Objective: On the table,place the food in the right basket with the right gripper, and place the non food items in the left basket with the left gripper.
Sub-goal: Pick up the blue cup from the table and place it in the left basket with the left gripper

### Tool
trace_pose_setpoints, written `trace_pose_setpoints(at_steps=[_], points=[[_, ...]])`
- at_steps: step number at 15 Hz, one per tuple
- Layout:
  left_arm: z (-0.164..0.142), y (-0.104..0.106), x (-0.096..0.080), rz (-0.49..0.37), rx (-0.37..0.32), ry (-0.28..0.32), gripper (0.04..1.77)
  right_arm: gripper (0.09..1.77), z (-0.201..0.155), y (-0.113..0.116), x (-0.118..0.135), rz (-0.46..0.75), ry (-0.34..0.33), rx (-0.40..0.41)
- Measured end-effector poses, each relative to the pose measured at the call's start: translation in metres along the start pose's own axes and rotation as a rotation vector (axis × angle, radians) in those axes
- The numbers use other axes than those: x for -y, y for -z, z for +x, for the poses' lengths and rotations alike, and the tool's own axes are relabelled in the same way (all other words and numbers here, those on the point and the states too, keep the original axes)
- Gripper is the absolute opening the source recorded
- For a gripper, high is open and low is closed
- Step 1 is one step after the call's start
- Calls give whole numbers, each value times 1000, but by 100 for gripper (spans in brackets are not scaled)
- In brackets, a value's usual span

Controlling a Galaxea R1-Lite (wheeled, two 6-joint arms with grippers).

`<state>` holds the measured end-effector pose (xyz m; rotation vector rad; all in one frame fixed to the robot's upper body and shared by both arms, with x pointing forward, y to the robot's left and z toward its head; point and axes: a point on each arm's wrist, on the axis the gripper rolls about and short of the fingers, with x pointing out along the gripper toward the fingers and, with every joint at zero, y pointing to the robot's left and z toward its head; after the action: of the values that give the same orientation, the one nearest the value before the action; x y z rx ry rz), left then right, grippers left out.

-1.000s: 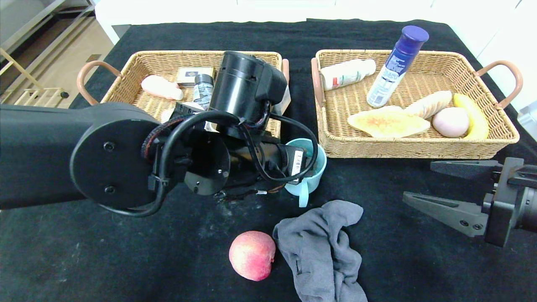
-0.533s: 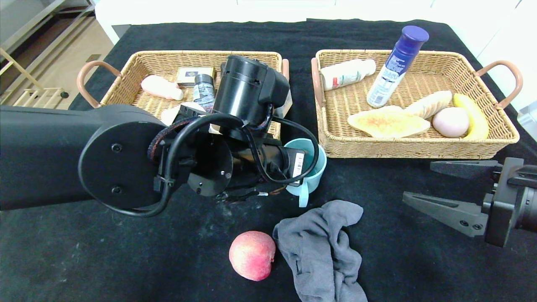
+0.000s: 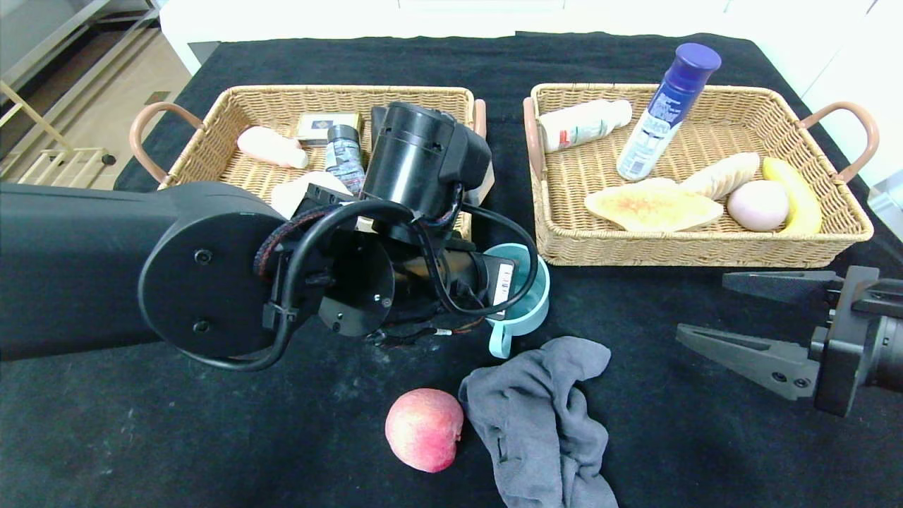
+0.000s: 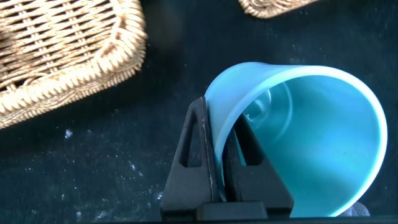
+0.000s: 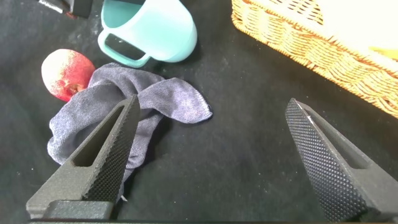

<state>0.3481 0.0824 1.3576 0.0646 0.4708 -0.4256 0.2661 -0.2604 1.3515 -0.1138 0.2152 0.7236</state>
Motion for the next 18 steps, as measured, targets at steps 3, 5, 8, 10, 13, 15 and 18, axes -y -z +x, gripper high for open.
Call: trace_pose_setpoints(at_steps=[3,5,8,10,13,15,18], points=[[0,1,0,1,-4,0,20,171,0,0,0,1,0,-2],[1,1,0,1,-5,0,20,171,0,0,0,0,0,-2],[0,1,0,2,-6,-1,20,171,0,0,0,1,0,-2],[-4,2,-1,2,-8,3,20,171,1,1,0,0,-2,-3],[-18,3,-4,-4,-4,31,20,171,1,1,-1,0,-4,-6],[-32,4,-7,-24,-3,82,20,171,1,1,-1,-1,-5,-7],[-54,-1,-16,-45,40,101,20,171,2,2,-1,-1,-7,-9]])
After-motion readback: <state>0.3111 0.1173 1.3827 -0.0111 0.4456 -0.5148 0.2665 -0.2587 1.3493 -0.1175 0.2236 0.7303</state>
